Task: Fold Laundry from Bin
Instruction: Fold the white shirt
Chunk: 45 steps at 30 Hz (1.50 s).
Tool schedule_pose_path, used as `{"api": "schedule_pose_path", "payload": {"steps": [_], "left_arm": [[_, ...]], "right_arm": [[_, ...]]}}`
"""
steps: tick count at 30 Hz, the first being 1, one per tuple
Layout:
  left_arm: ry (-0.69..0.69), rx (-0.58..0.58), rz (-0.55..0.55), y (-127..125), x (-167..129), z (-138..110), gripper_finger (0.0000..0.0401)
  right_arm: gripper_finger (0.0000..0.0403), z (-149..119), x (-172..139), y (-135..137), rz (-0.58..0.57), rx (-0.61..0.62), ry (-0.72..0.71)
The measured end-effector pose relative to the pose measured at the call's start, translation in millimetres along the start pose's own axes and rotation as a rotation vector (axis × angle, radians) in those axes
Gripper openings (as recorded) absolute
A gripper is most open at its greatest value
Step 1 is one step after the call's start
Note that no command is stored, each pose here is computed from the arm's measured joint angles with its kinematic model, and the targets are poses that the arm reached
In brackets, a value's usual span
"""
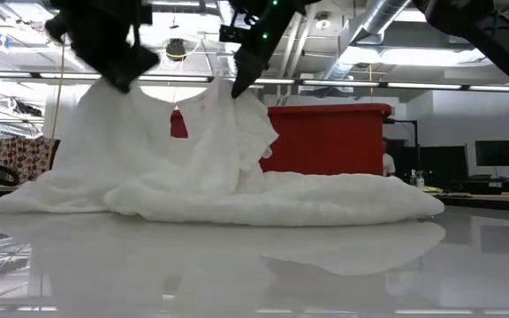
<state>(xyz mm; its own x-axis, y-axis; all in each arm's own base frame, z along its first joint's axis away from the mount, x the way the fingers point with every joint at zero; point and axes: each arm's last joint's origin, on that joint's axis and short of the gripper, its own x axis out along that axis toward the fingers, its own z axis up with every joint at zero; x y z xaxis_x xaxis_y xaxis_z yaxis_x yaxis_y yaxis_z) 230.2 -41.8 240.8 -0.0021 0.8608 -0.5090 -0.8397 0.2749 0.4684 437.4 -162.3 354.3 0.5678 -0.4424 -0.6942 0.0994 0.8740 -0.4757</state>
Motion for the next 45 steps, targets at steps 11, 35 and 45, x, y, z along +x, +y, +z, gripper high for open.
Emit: {"api": "schedule_pose_path", "payload": {"steps": [11, 35, 45], "left_arm": [[0.105, -0.047, 0.174, 10, 41, -30, 0.0], [0.183, 0.154, 0.267, 21, 62, -52, 0.014], [0.147, 0.236, 0.221, 18, 61, -48, 0.0219]], "right_arm": [[0.003, -4, 20, -17, 0.13, 0.047, -0.138], [0.025, -2, -47, -9, 0.285, 0.081, -0.147], [0.0249, -4, -116, 84, 0.807, 0.035, 0.1]]}}
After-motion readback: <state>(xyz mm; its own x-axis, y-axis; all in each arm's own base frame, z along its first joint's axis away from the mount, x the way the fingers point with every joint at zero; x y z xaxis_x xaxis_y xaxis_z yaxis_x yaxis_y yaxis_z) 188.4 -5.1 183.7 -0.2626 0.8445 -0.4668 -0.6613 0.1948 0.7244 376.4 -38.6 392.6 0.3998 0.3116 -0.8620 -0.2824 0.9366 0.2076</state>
